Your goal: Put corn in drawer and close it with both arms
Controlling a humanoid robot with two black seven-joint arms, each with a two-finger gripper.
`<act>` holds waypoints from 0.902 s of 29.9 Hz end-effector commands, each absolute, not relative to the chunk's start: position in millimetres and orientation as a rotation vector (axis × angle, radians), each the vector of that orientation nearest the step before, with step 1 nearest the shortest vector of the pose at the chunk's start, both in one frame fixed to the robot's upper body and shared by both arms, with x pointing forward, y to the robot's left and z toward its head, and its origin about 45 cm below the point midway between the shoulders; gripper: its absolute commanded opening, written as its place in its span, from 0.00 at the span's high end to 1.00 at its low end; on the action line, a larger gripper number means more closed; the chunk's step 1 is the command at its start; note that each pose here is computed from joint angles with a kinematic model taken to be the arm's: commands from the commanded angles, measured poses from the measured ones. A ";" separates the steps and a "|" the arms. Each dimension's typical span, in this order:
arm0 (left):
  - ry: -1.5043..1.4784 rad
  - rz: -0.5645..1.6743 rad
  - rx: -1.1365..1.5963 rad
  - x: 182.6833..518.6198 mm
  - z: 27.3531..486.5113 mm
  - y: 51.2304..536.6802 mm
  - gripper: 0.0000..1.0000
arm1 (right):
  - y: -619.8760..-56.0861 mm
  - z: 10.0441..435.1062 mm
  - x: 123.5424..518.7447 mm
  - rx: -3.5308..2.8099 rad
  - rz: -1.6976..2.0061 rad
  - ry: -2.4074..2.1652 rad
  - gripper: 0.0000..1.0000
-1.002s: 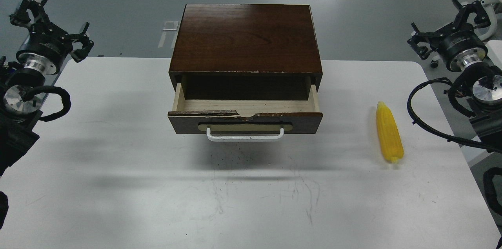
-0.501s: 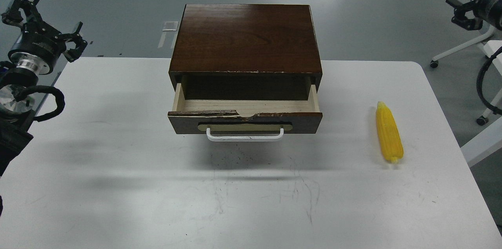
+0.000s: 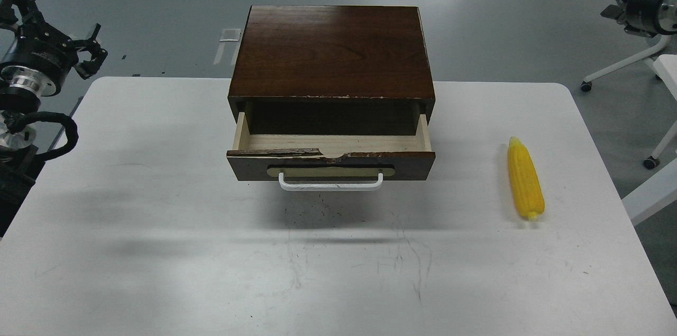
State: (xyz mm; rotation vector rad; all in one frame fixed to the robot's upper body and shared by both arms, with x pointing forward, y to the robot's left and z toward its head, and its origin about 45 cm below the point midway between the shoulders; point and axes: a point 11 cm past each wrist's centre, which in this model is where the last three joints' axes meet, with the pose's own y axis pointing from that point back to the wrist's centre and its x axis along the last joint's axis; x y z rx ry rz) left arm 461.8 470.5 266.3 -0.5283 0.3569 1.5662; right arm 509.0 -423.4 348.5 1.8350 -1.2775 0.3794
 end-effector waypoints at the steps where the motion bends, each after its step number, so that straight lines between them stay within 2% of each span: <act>1: 0.353 1.570 -0.528 461.0 267.4 472.9 0.02 | -404.9 331.4 500.9 1.826 0.415 -1.087 0.00; 9: 0.342 1.582 -0.519 458.0 269.3 480.3 0.02 | -383.1 285.7 437.8 1.801 0.464 -0.633 0.01; 11: 0.344 1.584 -0.517 457.3 267.9 480.7 0.02 | -391.1 258.7 422.3 1.751 0.449 -0.541 0.01; 15: 0.346 1.585 -0.513 456.5 266.3 481.0 0.02 | -392.6 243.5 414.4 1.762 0.419 -0.518 0.02; 22: 0.344 1.589 -0.512 455.9 267.0 482.9 0.02 | -375.7 185.0 389.4 1.786 0.337 -0.388 0.02; 27: 0.336 1.596 -0.511 454.5 269.3 487.3 0.02 | -373.7 162.4 380.0 1.754 0.358 -0.348 0.03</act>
